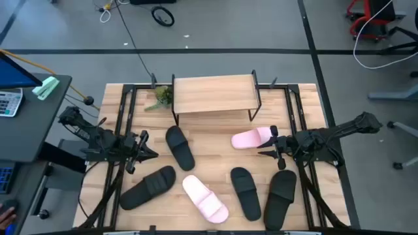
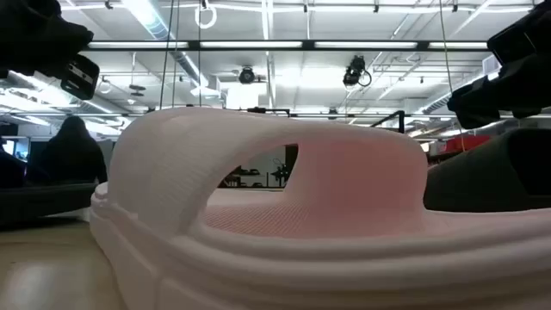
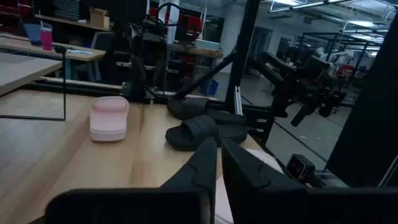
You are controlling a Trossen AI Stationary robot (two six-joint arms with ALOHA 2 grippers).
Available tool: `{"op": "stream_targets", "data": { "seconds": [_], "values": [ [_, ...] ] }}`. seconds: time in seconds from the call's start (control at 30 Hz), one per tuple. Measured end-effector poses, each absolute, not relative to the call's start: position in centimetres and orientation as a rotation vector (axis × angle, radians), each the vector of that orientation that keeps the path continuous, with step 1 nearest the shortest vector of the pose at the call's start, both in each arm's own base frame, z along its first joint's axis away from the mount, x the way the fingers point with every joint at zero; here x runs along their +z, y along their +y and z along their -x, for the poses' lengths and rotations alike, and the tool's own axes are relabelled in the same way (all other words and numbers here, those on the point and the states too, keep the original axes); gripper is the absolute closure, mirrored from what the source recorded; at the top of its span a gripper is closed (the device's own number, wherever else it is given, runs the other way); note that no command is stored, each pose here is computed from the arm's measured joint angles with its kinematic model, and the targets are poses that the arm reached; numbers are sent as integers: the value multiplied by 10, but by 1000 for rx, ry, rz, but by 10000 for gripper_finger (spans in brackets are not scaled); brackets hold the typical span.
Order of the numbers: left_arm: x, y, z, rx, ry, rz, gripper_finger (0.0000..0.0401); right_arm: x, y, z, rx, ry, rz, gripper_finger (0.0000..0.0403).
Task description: Pick and place slides into the shelf
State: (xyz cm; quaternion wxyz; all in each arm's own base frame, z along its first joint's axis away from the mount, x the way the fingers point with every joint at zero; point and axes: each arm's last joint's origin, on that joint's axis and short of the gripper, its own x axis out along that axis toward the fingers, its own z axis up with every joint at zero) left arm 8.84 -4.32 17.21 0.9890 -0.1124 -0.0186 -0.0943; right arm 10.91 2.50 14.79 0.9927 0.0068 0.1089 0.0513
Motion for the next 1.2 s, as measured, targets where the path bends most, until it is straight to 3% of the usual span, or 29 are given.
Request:
{"op": "stream_targets", "data": {
  "seconds": [1.2],
  "values": [
    [172, -43, -88, -189, -37, 225, 366, 148, 25, -109, 103, 218, -14, 293]
  ]
}}
